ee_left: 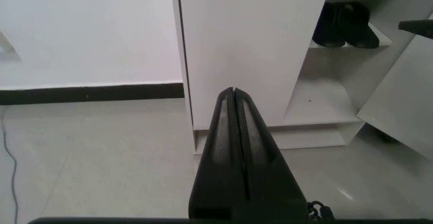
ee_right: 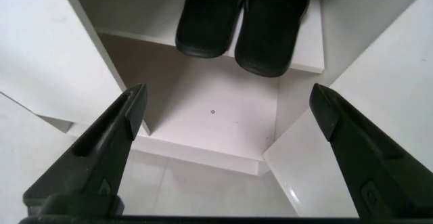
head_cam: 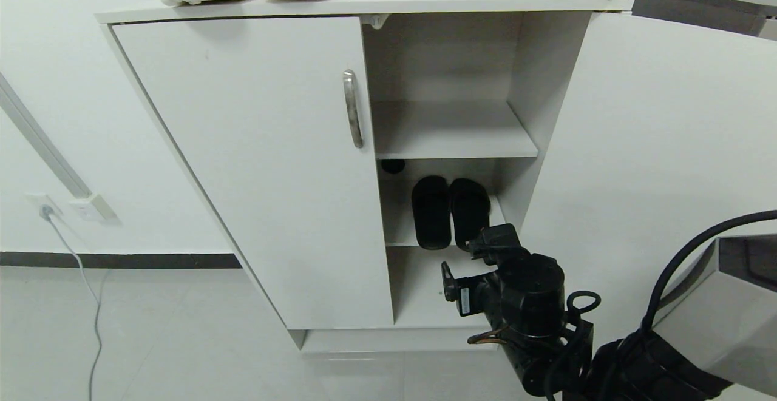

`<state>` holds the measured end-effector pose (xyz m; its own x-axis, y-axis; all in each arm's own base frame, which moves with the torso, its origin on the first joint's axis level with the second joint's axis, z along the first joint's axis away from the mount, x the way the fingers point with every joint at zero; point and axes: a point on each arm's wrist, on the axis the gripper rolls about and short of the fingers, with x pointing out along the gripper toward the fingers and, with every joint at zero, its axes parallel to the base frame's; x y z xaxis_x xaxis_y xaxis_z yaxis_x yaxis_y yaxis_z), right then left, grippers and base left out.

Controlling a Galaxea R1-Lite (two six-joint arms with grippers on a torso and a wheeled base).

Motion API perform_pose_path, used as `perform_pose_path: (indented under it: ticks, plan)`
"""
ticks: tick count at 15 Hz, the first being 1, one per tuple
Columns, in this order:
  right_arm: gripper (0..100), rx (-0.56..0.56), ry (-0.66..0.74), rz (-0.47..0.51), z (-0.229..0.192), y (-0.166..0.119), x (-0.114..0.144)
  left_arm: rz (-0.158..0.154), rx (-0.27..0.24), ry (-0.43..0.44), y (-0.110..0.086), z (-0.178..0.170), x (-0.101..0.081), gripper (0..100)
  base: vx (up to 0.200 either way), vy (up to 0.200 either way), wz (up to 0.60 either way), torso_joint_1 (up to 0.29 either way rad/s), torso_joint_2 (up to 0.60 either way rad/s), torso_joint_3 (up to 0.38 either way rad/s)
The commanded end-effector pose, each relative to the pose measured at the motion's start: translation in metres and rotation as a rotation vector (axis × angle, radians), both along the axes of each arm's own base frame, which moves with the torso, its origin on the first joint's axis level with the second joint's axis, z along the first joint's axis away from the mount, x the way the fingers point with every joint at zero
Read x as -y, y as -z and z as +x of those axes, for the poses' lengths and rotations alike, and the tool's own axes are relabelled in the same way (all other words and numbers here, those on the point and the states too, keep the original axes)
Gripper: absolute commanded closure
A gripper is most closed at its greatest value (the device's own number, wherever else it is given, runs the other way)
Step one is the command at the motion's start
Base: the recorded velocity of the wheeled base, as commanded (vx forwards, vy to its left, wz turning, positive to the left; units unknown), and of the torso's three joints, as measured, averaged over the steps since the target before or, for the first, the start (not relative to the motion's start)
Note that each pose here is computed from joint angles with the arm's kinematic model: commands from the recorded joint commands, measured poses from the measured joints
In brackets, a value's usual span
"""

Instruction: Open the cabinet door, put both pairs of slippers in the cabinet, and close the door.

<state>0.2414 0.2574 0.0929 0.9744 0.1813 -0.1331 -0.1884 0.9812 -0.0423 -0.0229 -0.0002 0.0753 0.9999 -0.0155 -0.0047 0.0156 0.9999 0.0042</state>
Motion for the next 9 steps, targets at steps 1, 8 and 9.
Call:
perform_pose_path:
  ticks: [1, 8, 9]
  plan:
    - [0, -0.001, -0.001, -0.001, -0.0001, 0.0007, -0.0003, -0.001, -0.001, 0.0, 0.0, 0.0001, 0.0, 100, 0.0, 0.0, 0.0, 0.0, 0.0, 0.0]
    - [0, -0.005, -0.001, -0.006, -0.0011, 0.0023, 0.0008, -0.001, 0.0, 0.0, -0.0004, 0.0, 0.0, 100, 0.0, 0.086, 0.0, 0.0, 0.0, 0.002]
    - [0, -0.005, -0.001, -0.006, -0.0011, 0.0023, 0.0008, -0.001, 0.0, 0.0, -0.0004, 0.0, 0.0, 100, 0.0, 0.2, 0.0, 0.007, 0.0, -0.007]
